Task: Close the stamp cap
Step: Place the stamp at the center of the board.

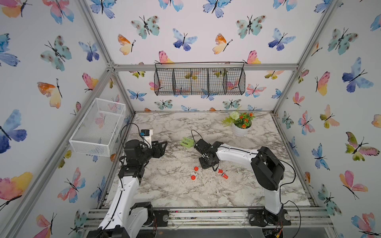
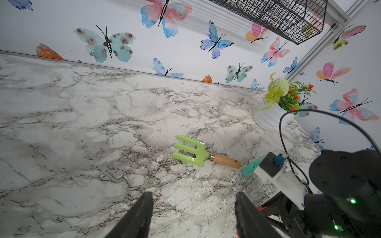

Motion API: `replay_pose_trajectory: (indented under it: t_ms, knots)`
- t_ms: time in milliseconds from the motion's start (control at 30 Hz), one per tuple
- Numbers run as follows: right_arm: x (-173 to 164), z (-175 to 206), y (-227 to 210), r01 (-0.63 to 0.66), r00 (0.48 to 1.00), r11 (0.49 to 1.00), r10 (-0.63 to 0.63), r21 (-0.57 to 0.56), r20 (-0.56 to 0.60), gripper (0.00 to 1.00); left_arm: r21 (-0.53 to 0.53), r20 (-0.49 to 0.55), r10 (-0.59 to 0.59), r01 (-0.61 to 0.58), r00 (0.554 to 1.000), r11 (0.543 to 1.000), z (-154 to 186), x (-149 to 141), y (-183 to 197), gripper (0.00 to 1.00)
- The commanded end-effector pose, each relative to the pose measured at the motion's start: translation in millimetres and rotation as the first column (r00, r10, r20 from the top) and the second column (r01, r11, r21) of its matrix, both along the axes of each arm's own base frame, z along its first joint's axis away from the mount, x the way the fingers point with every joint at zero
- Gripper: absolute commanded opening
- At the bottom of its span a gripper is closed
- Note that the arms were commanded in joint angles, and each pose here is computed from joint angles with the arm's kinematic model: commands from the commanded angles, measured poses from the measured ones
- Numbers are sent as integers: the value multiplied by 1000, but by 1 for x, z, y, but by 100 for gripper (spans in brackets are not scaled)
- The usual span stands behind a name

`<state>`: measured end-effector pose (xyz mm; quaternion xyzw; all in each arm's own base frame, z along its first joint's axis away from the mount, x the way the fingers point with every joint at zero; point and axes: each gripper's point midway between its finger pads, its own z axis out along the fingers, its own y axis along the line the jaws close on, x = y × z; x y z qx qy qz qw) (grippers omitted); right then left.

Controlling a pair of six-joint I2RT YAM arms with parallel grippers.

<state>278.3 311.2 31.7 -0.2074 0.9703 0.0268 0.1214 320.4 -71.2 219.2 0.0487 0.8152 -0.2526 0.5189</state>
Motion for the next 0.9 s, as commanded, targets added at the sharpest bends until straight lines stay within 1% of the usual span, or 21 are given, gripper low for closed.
replay_pose_trajectory:
  t_ms: [0,133,233,333,400,600,867]
  knots:
    - [2,-23,-35,8,999,995,-12,-102,-39,16,-4,21,-17,17,1000,1000,9,1,-2,65]
    - [12,-25,-57,45,998,992,-50,-115,-39,18,-7,18,-19,19,1000,1000,8,1,-2,65]
    - [20,-21,-66,78,996,992,-81,-102,-28,22,-7,17,-18,18,1000,1000,8,1,-2,65]
    - [24,-18,-58,76,996,995,-78,-71,-33,26,-7,17,-20,20,1000,1000,8,2,-2,65]
    - [26,-16,-51,73,996,997,-74,-41,-41,29,-6,15,-20,20,1000,1000,7,2,-2,65]
    - [34,-5,-37,73,997,997,-73,6,-28,39,-4,17,-19,19,1000,1000,7,2,-2,65]
    - [43,15,-31,67,998,997,-67,21,-2,46,-4,16,-18,18,1000,1000,8,2,-2,65]
